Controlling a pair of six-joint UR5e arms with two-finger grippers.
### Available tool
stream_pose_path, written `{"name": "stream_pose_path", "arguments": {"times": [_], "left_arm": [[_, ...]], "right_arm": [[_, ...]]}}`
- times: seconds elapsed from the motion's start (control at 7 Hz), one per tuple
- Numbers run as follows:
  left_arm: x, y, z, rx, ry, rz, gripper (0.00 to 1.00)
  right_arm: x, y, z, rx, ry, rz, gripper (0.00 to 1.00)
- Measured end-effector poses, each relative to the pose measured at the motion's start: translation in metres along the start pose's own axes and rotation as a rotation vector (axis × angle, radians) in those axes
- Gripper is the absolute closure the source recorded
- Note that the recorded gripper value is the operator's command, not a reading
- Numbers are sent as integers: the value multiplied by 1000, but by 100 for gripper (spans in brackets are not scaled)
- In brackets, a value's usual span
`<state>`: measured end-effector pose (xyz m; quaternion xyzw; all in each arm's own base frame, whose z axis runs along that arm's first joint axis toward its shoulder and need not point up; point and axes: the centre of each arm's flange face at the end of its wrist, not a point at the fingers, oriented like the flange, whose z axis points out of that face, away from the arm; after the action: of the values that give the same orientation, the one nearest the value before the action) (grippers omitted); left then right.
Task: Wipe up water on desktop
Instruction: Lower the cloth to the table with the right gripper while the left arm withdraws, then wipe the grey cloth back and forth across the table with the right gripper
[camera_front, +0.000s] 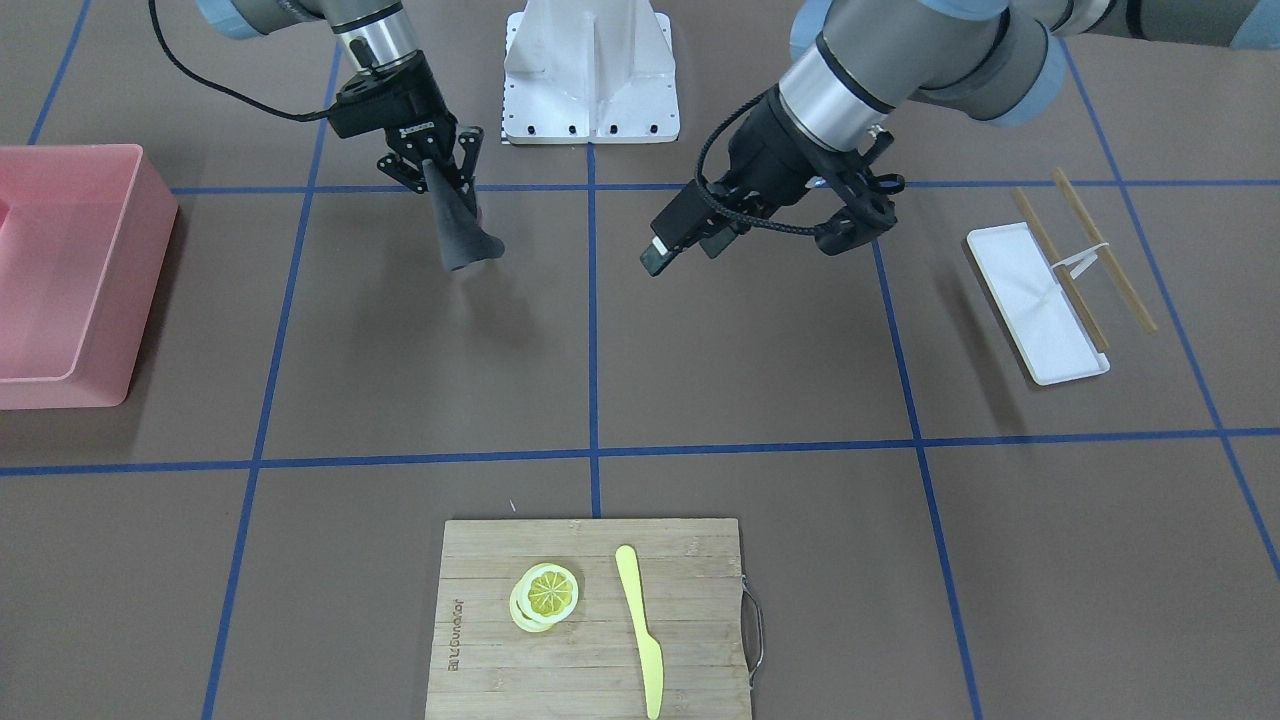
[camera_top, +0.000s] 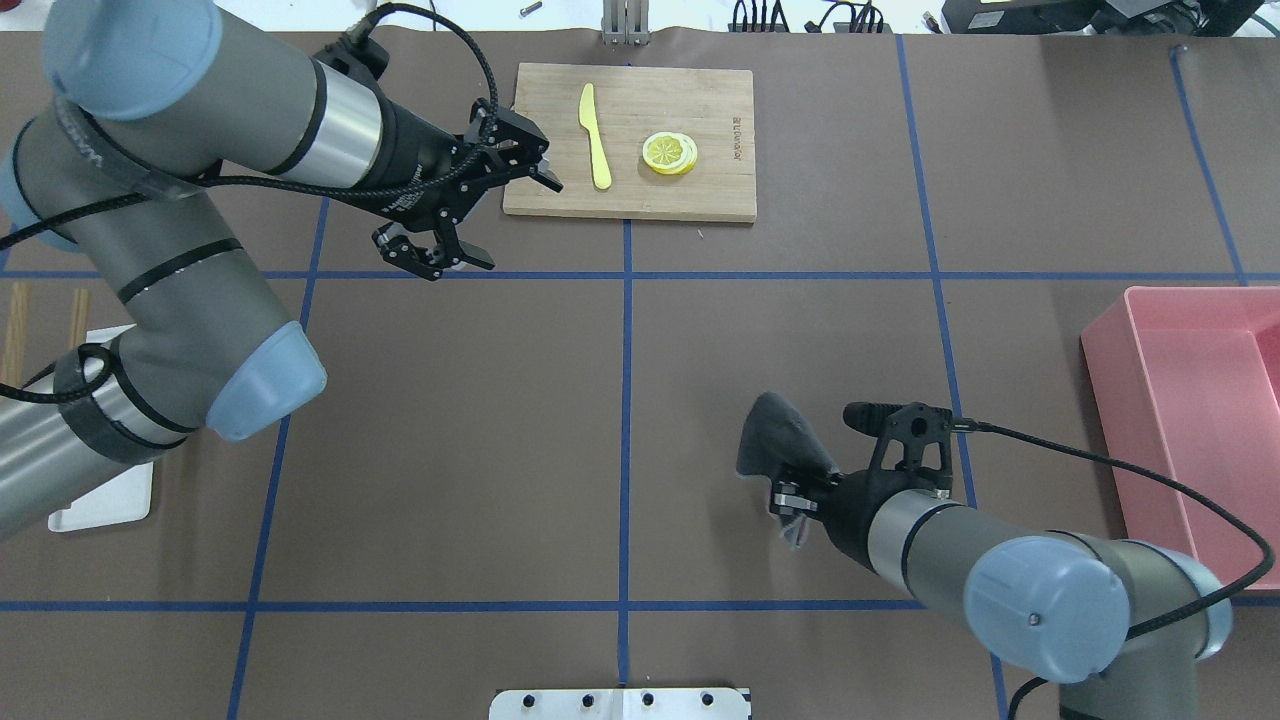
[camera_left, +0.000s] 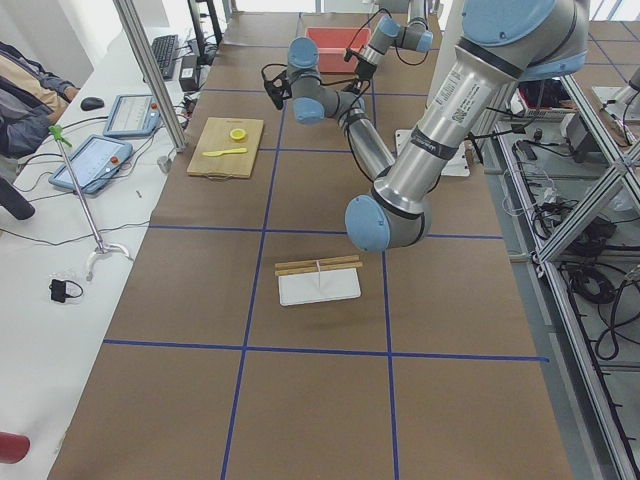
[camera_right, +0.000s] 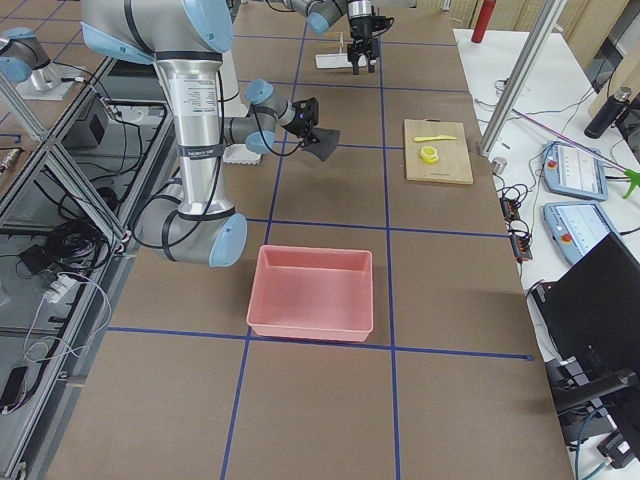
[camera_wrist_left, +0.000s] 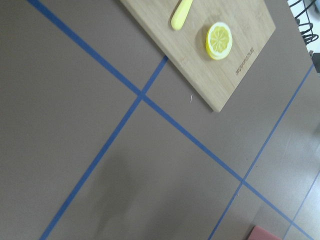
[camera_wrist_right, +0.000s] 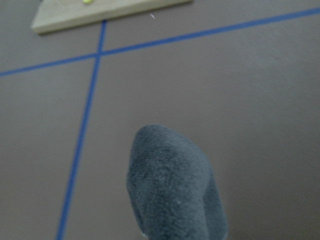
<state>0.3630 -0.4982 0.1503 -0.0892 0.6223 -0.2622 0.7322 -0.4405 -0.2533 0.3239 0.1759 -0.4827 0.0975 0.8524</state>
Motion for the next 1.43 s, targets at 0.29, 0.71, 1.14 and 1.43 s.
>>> {"name": "stream_pose_path", "arguments": {"times": [0.29, 0.71, 1.14, 1.43], "left_arm": [[-3, -41, -25, 38, -9, 36, 2], [-25, -98, -46, 87, -48, 115, 2], [-60, -142, -73, 100, -91, 206, 2], [-72, -162, -89, 117, -123, 246, 2]], "right_arm": [[98, -22, -1, -216, 145, 2, 100], [154, -62, -12, -349, 172, -28, 100], [-34, -43, 38, -379, 152, 41, 100], [-83, -45, 41, -363, 184, 73, 100]]}}
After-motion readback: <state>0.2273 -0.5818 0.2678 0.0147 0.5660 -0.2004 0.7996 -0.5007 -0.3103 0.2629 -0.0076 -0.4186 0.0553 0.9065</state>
